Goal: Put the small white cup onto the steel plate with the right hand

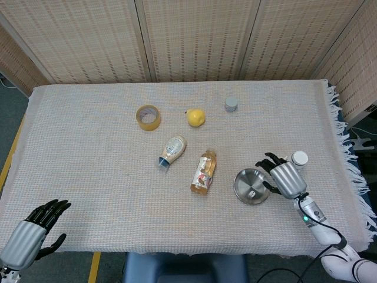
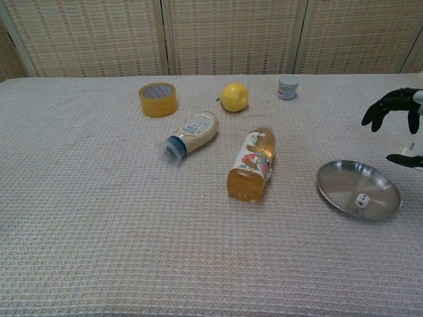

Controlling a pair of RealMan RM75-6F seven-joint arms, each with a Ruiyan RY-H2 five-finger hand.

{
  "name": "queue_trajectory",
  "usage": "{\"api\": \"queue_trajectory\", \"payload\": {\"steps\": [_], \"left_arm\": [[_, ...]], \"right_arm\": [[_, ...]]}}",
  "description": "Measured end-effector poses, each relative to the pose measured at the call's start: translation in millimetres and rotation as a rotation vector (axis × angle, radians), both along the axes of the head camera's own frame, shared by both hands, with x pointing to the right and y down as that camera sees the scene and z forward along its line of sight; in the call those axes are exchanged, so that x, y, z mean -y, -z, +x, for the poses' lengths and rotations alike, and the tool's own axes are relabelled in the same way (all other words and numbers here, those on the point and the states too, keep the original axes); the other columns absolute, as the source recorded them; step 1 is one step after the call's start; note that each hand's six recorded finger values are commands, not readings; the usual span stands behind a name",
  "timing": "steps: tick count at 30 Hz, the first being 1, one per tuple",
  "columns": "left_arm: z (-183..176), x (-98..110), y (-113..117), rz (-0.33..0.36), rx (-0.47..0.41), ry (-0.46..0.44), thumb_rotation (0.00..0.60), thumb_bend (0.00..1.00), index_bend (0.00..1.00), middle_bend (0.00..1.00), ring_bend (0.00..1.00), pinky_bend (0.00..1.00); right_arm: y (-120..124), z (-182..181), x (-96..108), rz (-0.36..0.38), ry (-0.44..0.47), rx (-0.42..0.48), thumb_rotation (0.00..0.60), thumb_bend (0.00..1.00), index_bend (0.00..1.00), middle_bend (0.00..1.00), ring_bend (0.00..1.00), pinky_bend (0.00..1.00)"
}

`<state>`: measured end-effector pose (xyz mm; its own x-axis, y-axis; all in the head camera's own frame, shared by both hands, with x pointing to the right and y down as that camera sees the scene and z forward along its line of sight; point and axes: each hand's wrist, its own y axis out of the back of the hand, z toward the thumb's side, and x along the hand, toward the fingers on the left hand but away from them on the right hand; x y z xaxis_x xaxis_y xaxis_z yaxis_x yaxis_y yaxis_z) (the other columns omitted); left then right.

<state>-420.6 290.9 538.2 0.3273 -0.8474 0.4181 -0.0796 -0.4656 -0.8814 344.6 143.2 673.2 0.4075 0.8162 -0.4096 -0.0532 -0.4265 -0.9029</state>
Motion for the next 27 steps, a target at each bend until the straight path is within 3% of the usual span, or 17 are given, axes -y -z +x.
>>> {"api": "queue_trajectory", "payload": {"steps": [4,8,12,19,27], "left_arm": [[1,0,0,0.002,0.001,-0.003,0.600,0.33,0.12,0.13,0.12,0.25],[1,0,0,0.001,0.003,-0.002,0.600,0.33,0.12,0.13,0.12,0.25],[1,0,-1,-0.001,0.007,-0.004,0.600,0.33,0.12,0.13,0.12,0.25],[1,0,-2,-0.006,0.013,-0.002,0.600,0.33,0.12,0.13,0.12,0.25],[0,0,-2,-0.005,0.011,0.001,0.600,0.33,0.12,0.13,0.12,0.25]], "right_arm": [[10,26,13,0.079,-0.016,-0.137,0.600,0.15,0.19,0.23,0.04,0.31],[18,59,24,0.094,-0.085,-0.222,0.600,0.15,0.15,0.20,0.02,0.27],[17,80,27,0.063,-0.152,-0.226,0.600,0.15,0.13,0.19,0.01,0.24],[-6,110,25,-0.056,-0.252,-0.222,0.600,0.15,0.13,0.19,0.01,0.21],[-25,113,25,-0.078,-0.274,-0.217,0.600,0.15,0.19,0.19,0.01,0.22]]}}
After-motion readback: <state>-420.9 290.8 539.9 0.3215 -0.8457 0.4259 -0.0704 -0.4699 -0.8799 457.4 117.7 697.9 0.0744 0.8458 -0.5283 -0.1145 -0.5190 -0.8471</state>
